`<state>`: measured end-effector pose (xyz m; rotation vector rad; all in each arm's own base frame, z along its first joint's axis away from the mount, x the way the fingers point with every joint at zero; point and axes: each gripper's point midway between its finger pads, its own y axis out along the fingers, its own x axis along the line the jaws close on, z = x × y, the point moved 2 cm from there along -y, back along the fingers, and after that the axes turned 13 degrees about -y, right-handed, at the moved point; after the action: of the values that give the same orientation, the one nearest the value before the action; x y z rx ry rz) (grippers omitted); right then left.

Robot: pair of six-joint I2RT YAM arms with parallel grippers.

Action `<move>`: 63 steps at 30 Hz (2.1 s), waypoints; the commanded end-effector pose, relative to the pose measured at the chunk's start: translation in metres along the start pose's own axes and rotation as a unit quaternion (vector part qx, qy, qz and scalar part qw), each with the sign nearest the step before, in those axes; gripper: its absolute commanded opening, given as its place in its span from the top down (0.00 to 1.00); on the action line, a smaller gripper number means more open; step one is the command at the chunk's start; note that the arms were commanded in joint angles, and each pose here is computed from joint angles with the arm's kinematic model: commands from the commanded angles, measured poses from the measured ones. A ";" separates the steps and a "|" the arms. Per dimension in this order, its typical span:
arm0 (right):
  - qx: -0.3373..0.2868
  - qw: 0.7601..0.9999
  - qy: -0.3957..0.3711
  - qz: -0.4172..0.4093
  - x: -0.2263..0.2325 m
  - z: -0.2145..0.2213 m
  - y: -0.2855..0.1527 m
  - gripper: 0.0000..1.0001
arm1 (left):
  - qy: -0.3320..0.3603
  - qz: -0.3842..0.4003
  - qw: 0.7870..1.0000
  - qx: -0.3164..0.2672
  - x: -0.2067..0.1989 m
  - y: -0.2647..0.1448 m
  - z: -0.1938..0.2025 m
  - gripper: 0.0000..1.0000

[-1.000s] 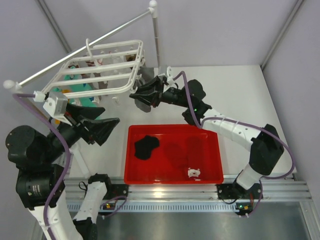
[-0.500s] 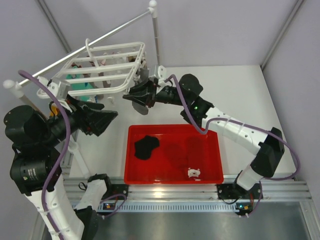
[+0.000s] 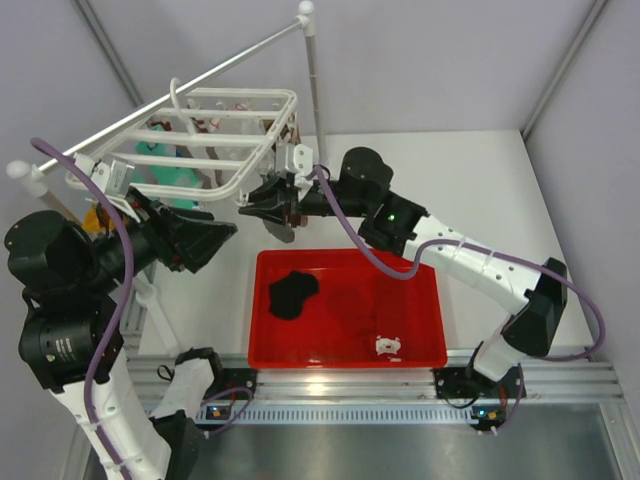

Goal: Clip the socks to the hanger
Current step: Rotate the hanger at the clothesline, then open the clamp at the hanger.

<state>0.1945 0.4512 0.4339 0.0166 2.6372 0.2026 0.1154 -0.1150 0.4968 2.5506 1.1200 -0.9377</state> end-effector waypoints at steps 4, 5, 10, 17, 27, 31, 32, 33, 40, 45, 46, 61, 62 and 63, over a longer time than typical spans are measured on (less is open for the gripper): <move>-0.013 1.000 -0.027 -0.009 0.003 -0.041 -0.003 1.00 | -0.025 -0.086 0.995 -0.035 0.040 0.009 -0.016 0.30; -0.014 0.999 -0.032 -0.007 0.000 -0.047 -0.002 1.00 | -0.026 -0.095 0.994 -0.038 0.045 0.010 -0.017 0.30; 0.016 0.999 -0.028 -0.006 0.001 -0.041 0.003 1.00 | -0.022 -0.109 0.992 -0.051 0.054 0.012 -0.024 0.32; 0.053 0.998 -0.031 -0.002 0.003 -0.037 0.010 1.00 | -0.028 -0.084 0.995 -0.055 0.048 0.014 -0.021 0.34; 0.090 0.996 -0.026 -0.002 0.010 -0.031 0.017 1.00 | -0.031 -0.073 0.993 -0.083 0.048 0.015 -0.023 0.32; 0.097 0.995 -0.031 -0.002 0.014 -0.031 0.018 1.00 | -0.033 -0.079 0.992 -0.091 0.052 0.017 -0.028 0.32; 0.100 0.995 -0.031 -0.001 0.014 -0.030 0.018 1.00 | -0.036 -0.081 0.992 -0.088 0.055 0.019 -0.028 0.32; 0.100 0.994 -0.031 0.000 0.013 -0.030 0.018 1.00 | -0.036 -0.085 0.992 -0.088 0.058 0.019 -0.028 0.33; 0.106 0.994 -0.028 -0.003 0.014 -0.030 0.023 1.00 | -0.030 -0.075 0.993 -0.084 0.061 0.023 -0.028 0.34; 0.114 0.993 -0.027 -0.006 0.014 -0.022 0.029 1.00 | -0.020 -0.056 0.995 -0.076 0.059 0.027 -0.029 0.34; 0.116 0.993 -0.030 -0.006 0.013 -0.022 0.029 1.00 | -0.023 -0.055 0.995 -0.075 0.059 0.027 -0.027 0.34; 0.131 0.990 -0.042 -0.013 0.020 -0.015 0.041 1.00 | -0.006 -0.103 0.991 -0.085 0.092 0.031 -0.023 0.43; 0.133 0.990 -0.042 -0.013 0.021 -0.015 0.041 1.00 | -0.004 -0.108 0.991 -0.085 0.095 0.031 -0.023 0.44; 0.136 0.990 -0.040 -0.016 0.023 -0.013 0.042 1.00 | -0.004 -0.108 0.991 -0.084 0.096 0.031 -0.022 0.46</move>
<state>0.1914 0.4838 0.4262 0.1422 2.5765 -0.2200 0.1854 -0.0794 0.4483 2.3142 1.3741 -0.9783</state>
